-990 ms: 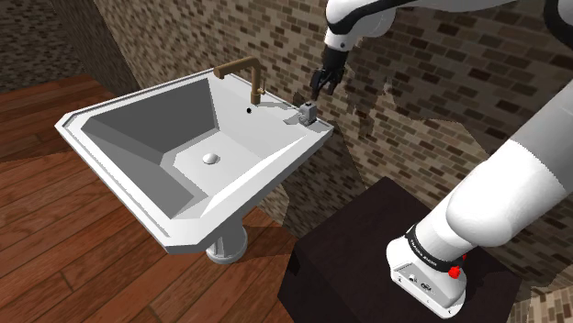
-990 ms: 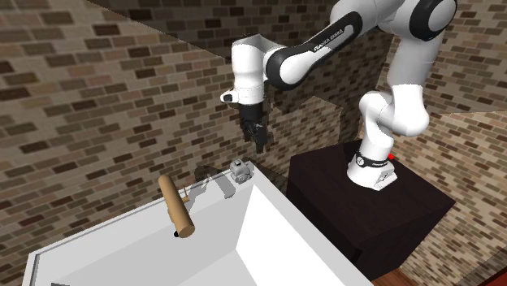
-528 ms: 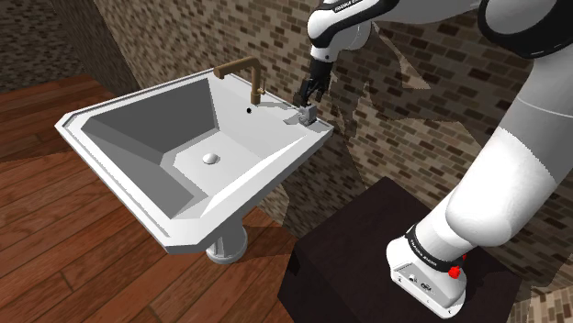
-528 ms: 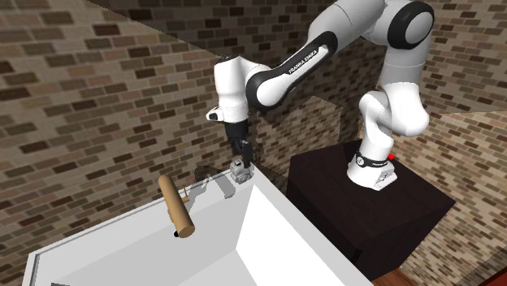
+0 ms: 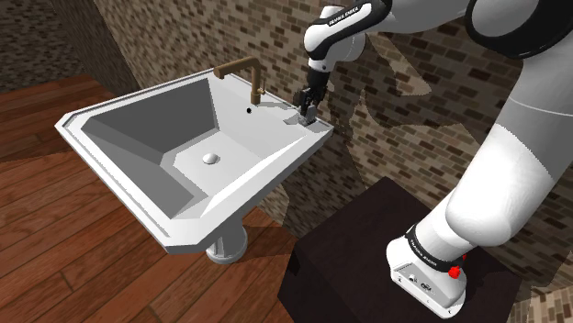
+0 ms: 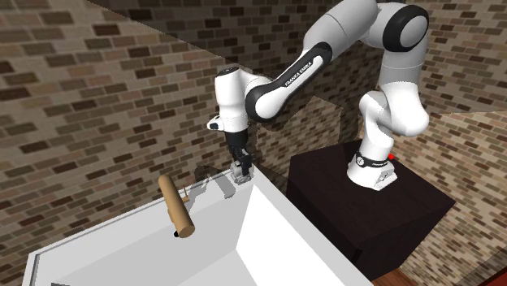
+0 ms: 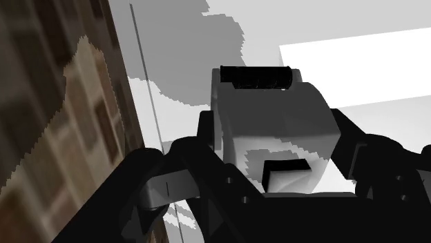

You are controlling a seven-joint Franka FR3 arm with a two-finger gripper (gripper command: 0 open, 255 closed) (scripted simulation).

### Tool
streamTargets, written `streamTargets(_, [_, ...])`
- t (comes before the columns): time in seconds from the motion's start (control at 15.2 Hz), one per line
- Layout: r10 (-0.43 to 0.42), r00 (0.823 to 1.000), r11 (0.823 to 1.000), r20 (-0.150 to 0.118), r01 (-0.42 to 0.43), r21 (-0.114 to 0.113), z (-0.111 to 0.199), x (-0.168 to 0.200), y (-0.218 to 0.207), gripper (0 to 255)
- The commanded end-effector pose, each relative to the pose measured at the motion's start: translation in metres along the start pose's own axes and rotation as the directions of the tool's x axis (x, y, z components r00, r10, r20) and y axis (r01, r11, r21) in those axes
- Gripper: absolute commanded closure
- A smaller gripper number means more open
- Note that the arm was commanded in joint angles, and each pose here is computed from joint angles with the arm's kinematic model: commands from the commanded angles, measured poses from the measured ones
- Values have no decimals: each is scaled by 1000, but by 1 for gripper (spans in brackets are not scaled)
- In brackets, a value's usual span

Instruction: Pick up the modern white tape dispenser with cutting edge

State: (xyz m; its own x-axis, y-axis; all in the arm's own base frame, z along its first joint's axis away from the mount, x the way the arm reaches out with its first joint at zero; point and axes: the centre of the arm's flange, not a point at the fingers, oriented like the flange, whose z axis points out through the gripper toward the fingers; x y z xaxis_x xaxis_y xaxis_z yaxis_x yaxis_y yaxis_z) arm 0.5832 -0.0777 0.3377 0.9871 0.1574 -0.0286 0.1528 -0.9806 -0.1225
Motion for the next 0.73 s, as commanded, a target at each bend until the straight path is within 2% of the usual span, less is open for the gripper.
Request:
streamTargets(0.0, [9, 1000, 1000, 6, -9, 1, 4, -2, 4, 255])
streamTargets(0.53, [9, 1000, 1000, 6, -9, 2, 4, -2, 7, 255])
streamTargets(0.66, [9, 1000, 1000, 6, -9, 2, -7, -2, 5, 255])
